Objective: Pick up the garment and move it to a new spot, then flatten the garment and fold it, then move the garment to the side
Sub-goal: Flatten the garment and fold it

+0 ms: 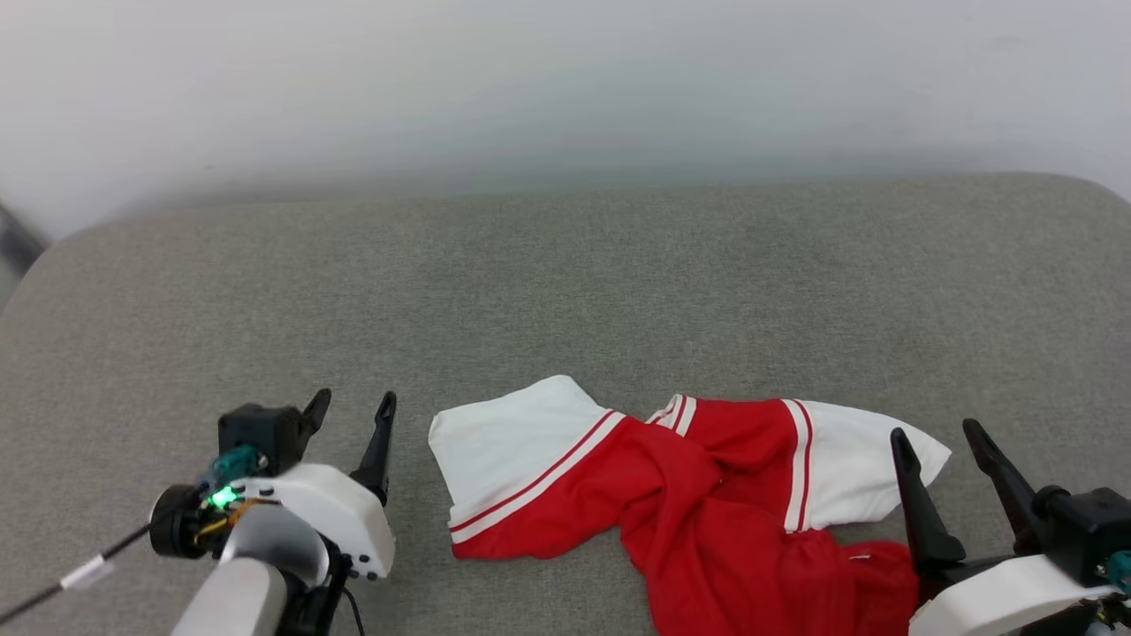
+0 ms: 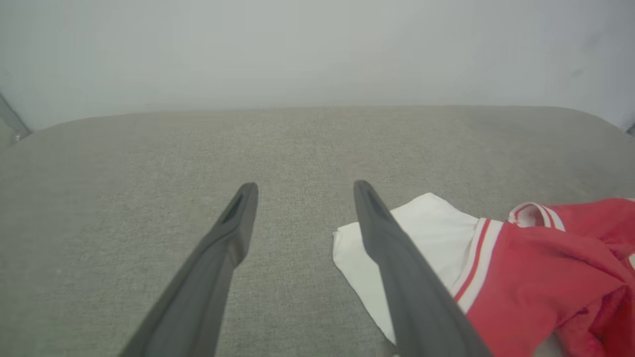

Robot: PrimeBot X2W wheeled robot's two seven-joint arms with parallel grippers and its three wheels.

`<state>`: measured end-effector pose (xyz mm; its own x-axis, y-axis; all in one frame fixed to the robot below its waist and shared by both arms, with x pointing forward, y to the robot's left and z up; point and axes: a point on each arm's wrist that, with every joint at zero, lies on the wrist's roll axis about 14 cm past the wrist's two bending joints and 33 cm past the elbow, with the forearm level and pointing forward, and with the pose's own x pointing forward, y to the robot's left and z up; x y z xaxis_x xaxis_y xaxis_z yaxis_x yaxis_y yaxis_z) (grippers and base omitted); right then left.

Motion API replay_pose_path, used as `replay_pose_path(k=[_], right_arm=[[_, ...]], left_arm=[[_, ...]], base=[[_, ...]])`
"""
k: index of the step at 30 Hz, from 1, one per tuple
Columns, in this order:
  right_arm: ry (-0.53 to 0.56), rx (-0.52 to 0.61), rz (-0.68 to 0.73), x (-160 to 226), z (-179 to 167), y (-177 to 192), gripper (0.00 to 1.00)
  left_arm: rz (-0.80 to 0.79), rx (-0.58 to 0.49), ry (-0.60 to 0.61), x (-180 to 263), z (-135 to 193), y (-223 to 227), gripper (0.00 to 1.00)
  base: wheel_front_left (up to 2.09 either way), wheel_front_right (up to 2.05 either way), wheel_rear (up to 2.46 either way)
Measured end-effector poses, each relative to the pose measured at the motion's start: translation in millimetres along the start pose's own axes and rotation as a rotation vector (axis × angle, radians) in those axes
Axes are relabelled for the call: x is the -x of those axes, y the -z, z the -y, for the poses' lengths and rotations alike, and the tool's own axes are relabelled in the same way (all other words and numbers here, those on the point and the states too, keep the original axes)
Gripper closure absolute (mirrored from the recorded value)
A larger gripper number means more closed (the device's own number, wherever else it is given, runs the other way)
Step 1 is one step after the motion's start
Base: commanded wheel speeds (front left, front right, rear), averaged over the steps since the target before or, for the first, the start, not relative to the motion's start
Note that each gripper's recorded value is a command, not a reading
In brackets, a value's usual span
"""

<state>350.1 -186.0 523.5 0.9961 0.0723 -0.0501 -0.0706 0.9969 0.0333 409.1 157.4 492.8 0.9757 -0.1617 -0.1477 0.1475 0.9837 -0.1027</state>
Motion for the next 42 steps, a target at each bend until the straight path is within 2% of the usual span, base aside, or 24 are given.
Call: replay_pose_path(k=[8, 13, 17, 18, 19, 20, 21, 26, 33, 42], right_arm=[[0.006, -0.018, -0.017, -10, 0, 5, 0.00], [0.021, -0.024, -0.049, -19, 5, 18, 0.00], [0.038, -0.027, -0.075, -24, 11, 29, 0.00], [0.041, -0.029, -0.084, -25, 12, 31, 0.00], [0.045, -0.030, -0.086, -25, 13, 33, 0.00], [0.049, -0.034, -0.096, -25, 14, 36, 0.00], [0.053, -0.035, -0.104, -25, 16, 39, 0.00], [0.073, -0.085, -0.179, -23, 24, 54, 0.00], [0.102, -0.121, -0.401, -17, 54, 86, 0.00], [0.030, -0.087, -0.662, -39, 63, 107, 0.00]], left_arm=[[-0.401, -0.082, 0.180, -46, 12, 40, 0.00], [-0.676, -0.133, 0.259, -51, 20, 86, 0.00], [-0.836, -0.155, 0.313, -49, 28, 112, 0.00], [-0.867, -0.164, 0.327, -49, 30, 116, 0.13], [-0.891, -0.168, 0.333, -49, 31, 119, 0.55], [-0.908, -0.168, 0.340, -49, 33, 121, 0.86], [-0.916, -0.170, 0.346, -49, 34, 123, 1.00], [-0.876, -0.161, 0.362, -47, 43, 124, 1.00], [-0.652, -0.118, 0.286, -54, 39, 97, 1.00], [-0.402, -0.086, 0.238, -54, 34, 43, 1.00]], base=[[0.00, 0.00, 0.00], [0.00, 0.00, 0.00], [0.00, 0.00, 0.00], [0.00, 0.00, 0.00], [0.00, 0.00, 0.00], [0.00, 0.00, 0.00], [0.00, 0.00, 0.00], [0.00, 0.00, 0.00], [0.00, 0.00, 0.00], [0.00, 0.00, 0.00]])
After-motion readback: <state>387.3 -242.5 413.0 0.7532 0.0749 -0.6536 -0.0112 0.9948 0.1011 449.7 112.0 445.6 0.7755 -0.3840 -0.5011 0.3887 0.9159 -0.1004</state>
